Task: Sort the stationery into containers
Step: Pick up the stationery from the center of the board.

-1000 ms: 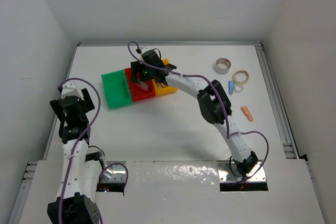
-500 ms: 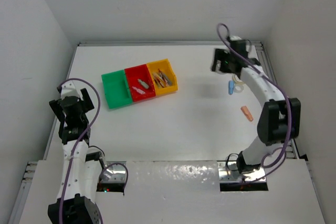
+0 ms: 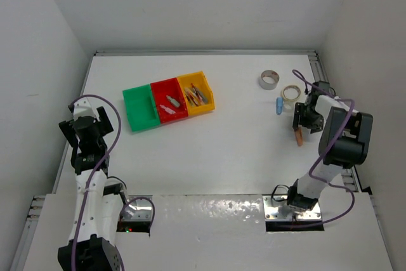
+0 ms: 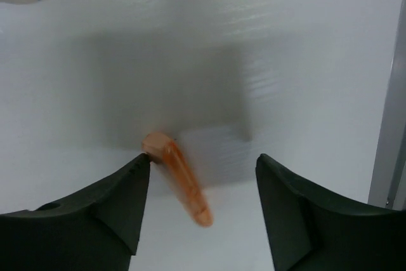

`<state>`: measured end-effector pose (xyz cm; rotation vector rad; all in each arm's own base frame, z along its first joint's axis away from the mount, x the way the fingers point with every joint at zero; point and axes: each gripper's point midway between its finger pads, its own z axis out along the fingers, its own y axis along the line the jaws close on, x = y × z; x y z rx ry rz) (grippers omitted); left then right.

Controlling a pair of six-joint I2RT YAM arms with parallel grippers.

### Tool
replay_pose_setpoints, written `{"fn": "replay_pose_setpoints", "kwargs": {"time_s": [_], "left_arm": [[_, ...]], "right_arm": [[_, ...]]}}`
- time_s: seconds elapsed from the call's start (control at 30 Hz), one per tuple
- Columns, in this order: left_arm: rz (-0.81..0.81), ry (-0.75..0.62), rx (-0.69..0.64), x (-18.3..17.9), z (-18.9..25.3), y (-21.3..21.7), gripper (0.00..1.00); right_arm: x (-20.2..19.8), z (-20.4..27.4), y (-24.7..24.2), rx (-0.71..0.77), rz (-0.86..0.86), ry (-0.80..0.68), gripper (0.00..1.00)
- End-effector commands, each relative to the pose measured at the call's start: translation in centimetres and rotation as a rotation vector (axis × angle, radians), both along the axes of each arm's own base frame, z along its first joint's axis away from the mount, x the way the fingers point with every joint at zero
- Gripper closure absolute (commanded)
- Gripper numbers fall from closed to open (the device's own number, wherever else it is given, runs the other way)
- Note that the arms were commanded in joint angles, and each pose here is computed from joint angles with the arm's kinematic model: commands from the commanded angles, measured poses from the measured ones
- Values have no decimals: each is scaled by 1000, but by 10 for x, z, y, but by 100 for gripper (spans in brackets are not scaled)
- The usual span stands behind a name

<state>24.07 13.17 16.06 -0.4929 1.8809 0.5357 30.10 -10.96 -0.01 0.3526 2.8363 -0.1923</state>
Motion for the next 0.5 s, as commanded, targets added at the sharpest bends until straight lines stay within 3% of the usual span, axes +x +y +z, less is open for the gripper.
{"fn": "replay_pose_setpoints", "kwargs": {"time_s": [0.0, 0.23, 0.3, 0.47], "left_arm": [[35, -54, 23, 1, 13, 8, 5], [36, -50, 24, 1, 12, 9, 5], [32, -47, 25, 1, 11, 8, 5], [28, -52, 22, 2, 12, 8, 5]], "right_arm": [[8, -1, 2, -4, 87, 11, 37], [-22, -20, 4, -10, 112, 138, 57], [-28, -23, 5, -6, 114, 161, 74], [-18, -13, 12, 4, 84, 126, 91]]}}
